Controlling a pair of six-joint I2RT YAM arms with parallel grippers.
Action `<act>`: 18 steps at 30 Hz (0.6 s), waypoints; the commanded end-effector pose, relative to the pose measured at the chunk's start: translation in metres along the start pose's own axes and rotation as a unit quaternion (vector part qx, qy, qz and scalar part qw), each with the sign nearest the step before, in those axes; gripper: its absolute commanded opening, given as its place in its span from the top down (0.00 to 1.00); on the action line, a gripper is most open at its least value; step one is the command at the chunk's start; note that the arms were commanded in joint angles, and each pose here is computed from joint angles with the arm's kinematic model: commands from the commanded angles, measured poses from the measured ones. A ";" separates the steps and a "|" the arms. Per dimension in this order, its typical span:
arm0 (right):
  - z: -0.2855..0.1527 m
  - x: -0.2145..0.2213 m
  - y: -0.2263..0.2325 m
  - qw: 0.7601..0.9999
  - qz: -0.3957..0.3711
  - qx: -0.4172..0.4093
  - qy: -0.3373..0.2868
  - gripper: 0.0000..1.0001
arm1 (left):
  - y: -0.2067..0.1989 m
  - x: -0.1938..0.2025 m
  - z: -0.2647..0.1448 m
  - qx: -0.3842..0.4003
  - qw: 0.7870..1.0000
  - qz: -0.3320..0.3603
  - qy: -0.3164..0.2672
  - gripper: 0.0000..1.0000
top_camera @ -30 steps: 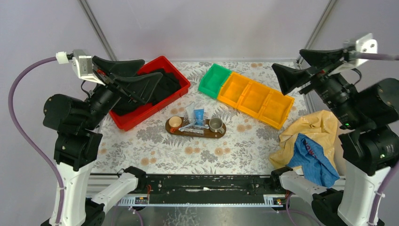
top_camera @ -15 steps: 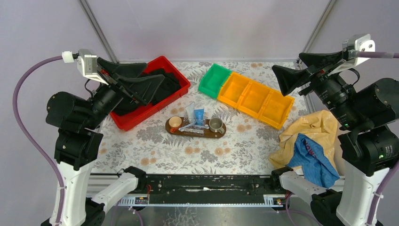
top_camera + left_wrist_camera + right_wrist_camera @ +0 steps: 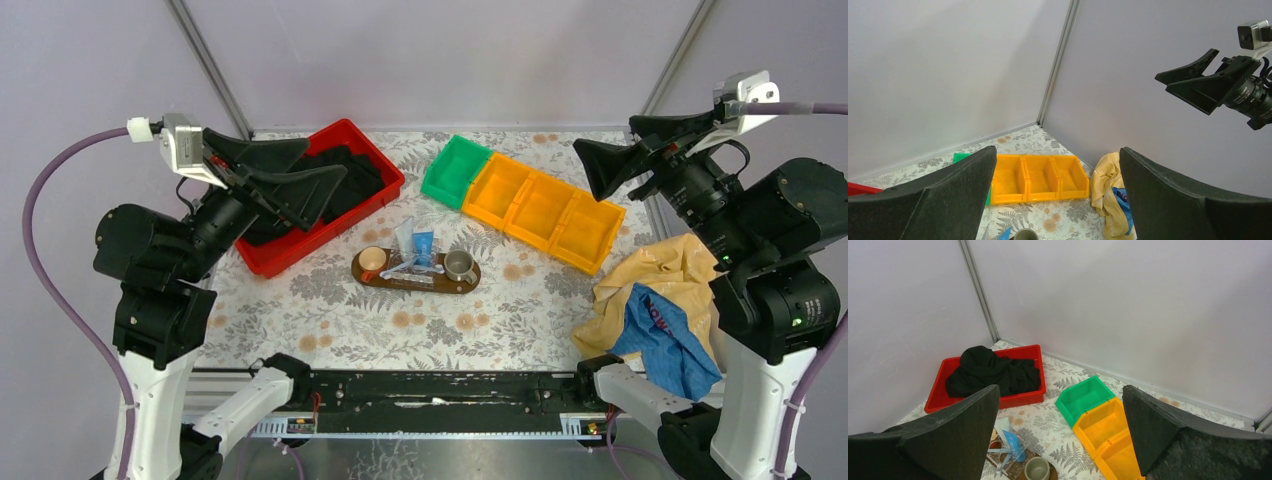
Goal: Prepare toiletry sets of a toothbrush and toothpaste on the tray
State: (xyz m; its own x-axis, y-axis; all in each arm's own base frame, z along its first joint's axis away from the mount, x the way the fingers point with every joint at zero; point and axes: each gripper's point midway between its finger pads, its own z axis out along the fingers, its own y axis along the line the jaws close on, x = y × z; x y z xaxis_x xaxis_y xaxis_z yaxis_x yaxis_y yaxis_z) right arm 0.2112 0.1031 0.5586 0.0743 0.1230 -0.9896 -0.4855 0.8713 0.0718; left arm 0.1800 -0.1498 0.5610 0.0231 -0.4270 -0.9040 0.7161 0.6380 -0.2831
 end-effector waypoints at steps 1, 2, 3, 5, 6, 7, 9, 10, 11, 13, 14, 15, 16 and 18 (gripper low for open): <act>0.000 -0.007 0.002 1.000 0.003 -0.006 -0.015 0.01 | 0.003 0.004 0.000 -0.002 1.000 0.006 0.005 0.00; 0.000 -0.008 0.002 1.000 0.002 -0.005 -0.016 0.01 | 0.002 0.003 -0.001 -0.001 1.000 0.007 0.004 0.00; 0.000 -0.008 0.002 1.000 0.002 -0.006 -0.017 0.01 | 0.002 0.003 -0.001 -0.001 1.000 0.007 0.004 0.00; -0.001 -0.009 0.002 1.000 0.003 -0.005 -0.018 0.01 | 0.001 0.003 -0.001 0.001 1.000 0.007 0.004 0.00; -0.001 -0.009 0.002 1.000 0.003 -0.004 -0.018 0.01 | 0.001 0.003 -0.001 0.002 1.000 0.006 0.004 0.00; -0.002 -0.009 0.002 1.000 0.003 -0.003 -0.019 0.01 | 0.000 0.002 -0.001 0.003 1.000 0.007 0.004 0.00; -0.002 -0.009 0.002 1.000 0.004 -0.004 -0.018 0.01 | 0.000 0.002 -0.001 0.004 1.000 0.007 0.003 0.00; -0.003 -0.009 0.002 1.000 0.003 -0.004 -0.019 0.01 | -0.001 0.002 -0.002 0.004 1.000 0.007 0.003 0.00; -0.002 -0.009 0.001 1.000 0.003 -0.003 -0.018 0.01 | -0.001 0.001 -0.002 0.004 1.000 0.007 0.003 0.00; -0.002 -0.009 0.001 1.000 0.002 -0.003 -0.019 0.01 | -0.002 0.001 -0.003 0.005 1.000 0.007 0.002 0.00; -0.003 -0.009 0.001 1.000 0.003 -0.003 -0.019 0.01 | -0.002 0.001 -0.003 0.005 1.000 0.007 0.002 0.00; -0.003 -0.009 0.001 1.000 0.003 -0.003 -0.019 0.01 | -0.003 0.000 -0.003 0.007 1.000 0.008 0.001 0.00; -0.003 -0.009 0.001 1.000 0.003 -0.003 -0.019 0.01 | -0.003 0.001 -0.003 0.007 1.000 0.008 0.002 0.00; -0.002 -0.010 0.001 1.000 0.003 -0.003 -0.019 0.01 | -0.003 0.000 -0.003 0.007 1.000 0.008 0.002 0.00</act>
State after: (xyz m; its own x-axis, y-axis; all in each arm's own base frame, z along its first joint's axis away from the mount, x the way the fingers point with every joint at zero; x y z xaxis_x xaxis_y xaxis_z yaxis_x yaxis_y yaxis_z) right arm 0.2104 0.1013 0.5575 0.0714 0.1272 -0.9893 -0.4819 0.8728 0.0775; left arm 0.1814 -0.1506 0.5578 0.0174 -0.4219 -0.9065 0.7153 0.6387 -0.2836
